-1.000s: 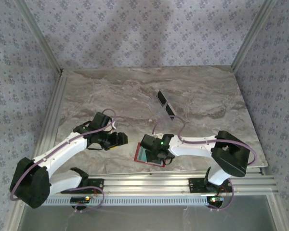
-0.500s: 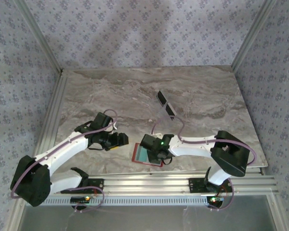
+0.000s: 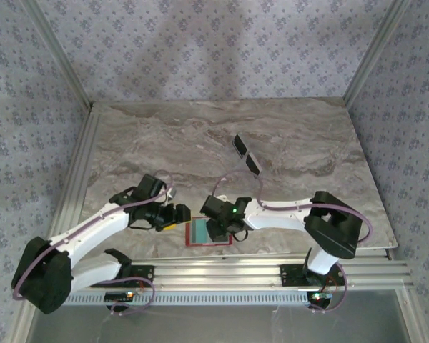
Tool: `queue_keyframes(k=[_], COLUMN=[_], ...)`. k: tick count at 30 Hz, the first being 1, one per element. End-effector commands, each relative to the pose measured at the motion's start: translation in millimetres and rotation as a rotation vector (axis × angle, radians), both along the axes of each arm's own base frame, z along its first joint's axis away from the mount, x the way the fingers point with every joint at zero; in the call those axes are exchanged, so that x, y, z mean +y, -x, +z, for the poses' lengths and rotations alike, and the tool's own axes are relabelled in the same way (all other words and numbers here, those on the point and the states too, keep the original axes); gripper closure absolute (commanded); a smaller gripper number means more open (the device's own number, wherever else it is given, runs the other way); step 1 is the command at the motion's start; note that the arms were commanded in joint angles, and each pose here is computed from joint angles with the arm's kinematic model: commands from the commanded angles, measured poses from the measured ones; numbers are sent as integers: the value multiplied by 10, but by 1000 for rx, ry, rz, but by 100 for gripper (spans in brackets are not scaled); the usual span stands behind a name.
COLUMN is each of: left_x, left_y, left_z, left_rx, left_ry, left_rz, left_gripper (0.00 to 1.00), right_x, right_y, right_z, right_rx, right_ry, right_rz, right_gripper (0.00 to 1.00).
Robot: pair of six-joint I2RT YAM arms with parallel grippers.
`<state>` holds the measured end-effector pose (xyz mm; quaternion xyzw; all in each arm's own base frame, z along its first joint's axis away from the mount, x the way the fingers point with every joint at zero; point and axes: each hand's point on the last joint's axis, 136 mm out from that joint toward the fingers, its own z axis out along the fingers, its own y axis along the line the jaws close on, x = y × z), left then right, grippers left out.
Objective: Put the credit cards into the card holder
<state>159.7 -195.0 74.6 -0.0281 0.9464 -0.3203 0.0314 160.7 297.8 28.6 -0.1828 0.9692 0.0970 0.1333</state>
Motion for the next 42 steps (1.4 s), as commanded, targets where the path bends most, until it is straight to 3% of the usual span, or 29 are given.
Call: queue_keyframes(k=[1, 8, 12, 20, 27, 29, 34, 37, 39, 42], left_x=[114, 187, 116, 16, -54, -80, -163, -174, -163, -150], left_y=[43, 119, 181, 216, 196, 186, 158, 135, 132, 136], left_z=[-15, -68, -146, -186, -298, -313, -293, -278, -296, -326], left_rx=[15, 42, 83, 93, 105, 108, 102, 93, 92, 100], left_ry=[-40, -54, -14, 33, 39, 45, 65, 67, 56, 42], left_rz=[35, 49, 36, 21, -4, -10, -33, -36, -37, -37], left_gripper=[27, 29, 38, 42, 43, 43, 43, 39, 36, 36], right_x=[14, -180, -155, -306, -322, -296, -282, -302, -330, -388], right_y=[-1, 27, 52, 63, 103, 113, 88, 79, 75, 43], right_z=[98, 264, 268, 116, 25, 17, -9, -11, 15, 81], right_rx=[-2, 7, 2, -36, 2, 13, 12, 11, 9, -15], right_ry=[-8, -80, -126, 18, -1, -21, -50, -48, -39, -25], right_rz=[48, 53, 71, 30, 20, 25, 20, 15, 11, -6], right_gripper=[33, 24, 24, 25, 41, 49, 58, 64, 61, 44])
